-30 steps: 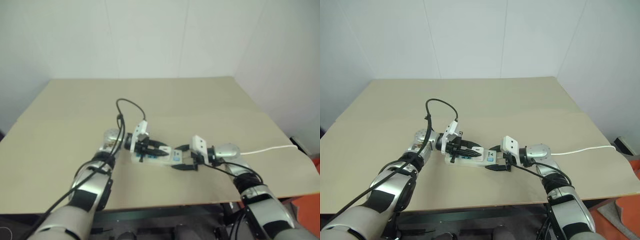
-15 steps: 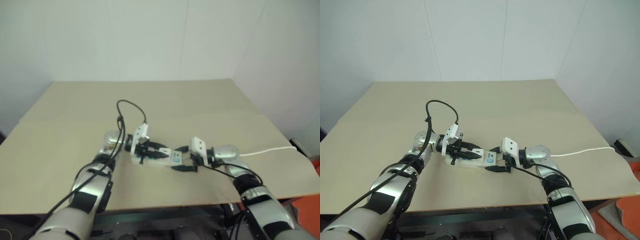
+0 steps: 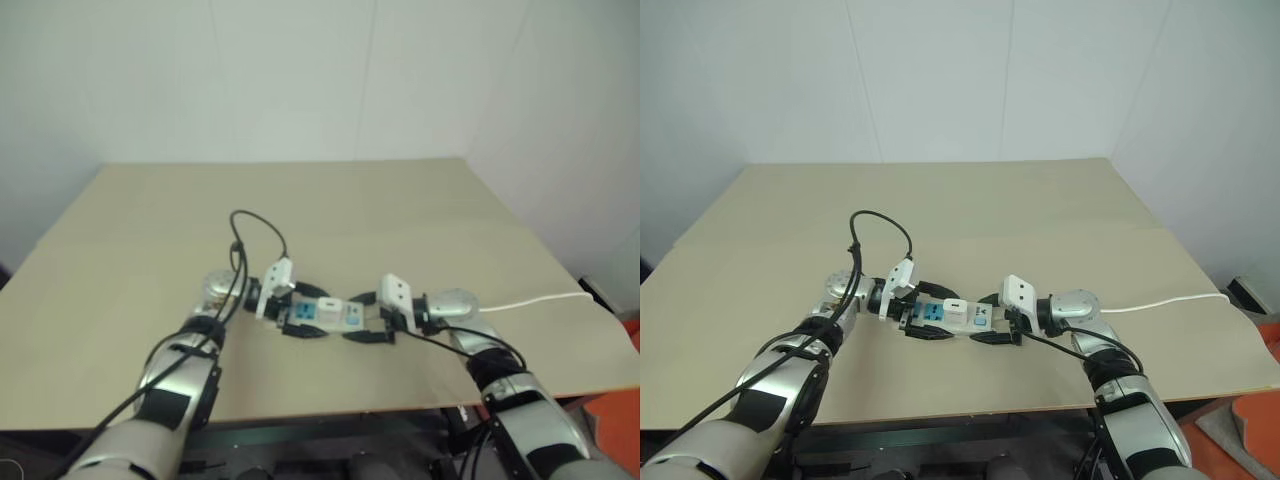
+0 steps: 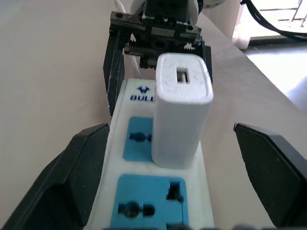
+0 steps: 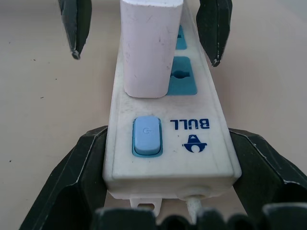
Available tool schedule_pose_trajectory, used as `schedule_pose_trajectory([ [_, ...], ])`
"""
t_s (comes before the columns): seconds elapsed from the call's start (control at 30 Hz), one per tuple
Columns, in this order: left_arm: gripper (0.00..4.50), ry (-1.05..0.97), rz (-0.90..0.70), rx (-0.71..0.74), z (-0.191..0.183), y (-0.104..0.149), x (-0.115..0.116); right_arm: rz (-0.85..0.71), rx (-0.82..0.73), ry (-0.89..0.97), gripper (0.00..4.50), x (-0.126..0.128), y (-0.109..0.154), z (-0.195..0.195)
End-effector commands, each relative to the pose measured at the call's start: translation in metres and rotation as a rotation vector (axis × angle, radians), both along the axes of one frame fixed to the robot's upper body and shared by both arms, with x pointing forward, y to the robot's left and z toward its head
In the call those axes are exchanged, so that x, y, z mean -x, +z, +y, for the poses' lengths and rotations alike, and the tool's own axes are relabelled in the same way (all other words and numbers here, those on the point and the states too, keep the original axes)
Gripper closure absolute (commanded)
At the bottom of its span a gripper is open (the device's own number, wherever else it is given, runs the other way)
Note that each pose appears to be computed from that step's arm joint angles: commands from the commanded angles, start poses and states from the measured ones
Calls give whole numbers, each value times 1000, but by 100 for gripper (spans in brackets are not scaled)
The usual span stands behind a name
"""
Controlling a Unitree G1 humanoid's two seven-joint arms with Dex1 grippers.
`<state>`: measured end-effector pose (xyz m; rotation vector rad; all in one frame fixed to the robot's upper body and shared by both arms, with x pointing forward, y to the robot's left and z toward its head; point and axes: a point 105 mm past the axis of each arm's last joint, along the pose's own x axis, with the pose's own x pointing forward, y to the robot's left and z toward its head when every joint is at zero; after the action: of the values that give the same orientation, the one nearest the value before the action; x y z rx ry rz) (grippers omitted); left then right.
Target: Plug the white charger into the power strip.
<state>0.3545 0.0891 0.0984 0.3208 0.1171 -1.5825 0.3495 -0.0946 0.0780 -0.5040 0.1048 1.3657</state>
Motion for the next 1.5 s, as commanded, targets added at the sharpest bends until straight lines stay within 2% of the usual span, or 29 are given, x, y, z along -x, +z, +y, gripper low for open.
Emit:
schedule_pose_trajectory([
  [0.03, 3, 47, -77, 64, 19, 33, -11, 61, 63, -77, 110, -3, -20, -8],
  [0.07, 3, 62, -102, 91, 24, 44, -14, 86, 46, -89, 110, -5, -18, -7],
  [0.17, 0, 94, -156, 232, 45, 90, -13, 106, 44, -57, 5, -3, -13, -10],
  [0.3, 0, 91, -187, 266, 68, 109, 1, 95, 42, -37, 1, -1, -2, -18],
  [0.43, 0, 157, -173, 200, 105, 99, 21, 19, 40, -35, 1, 7, 23, -48],
  [0.6, 0, 252, -124, 111, 143, 81, 44, -116, 79, -54, 1, 34, 59, -101],
  [0.77, 0, 317, -105, 86, 160, 79, 57, -158, 108, -129, 1, 54, 96, -146],
  [0.93, 0, 343, -106, 82, 163, 80, 60, -189, 168, -208, 1, 66, 115, -176],
  [1.13, 0, 353, -110, 87, 159, 80, 56, -192, 179, -272, 1, 73, 127, -190],
  [1.5, 0, 326, -118, 94, 151, 82, 40, -225, 179, -302, 1, 84, 136, -184],
])
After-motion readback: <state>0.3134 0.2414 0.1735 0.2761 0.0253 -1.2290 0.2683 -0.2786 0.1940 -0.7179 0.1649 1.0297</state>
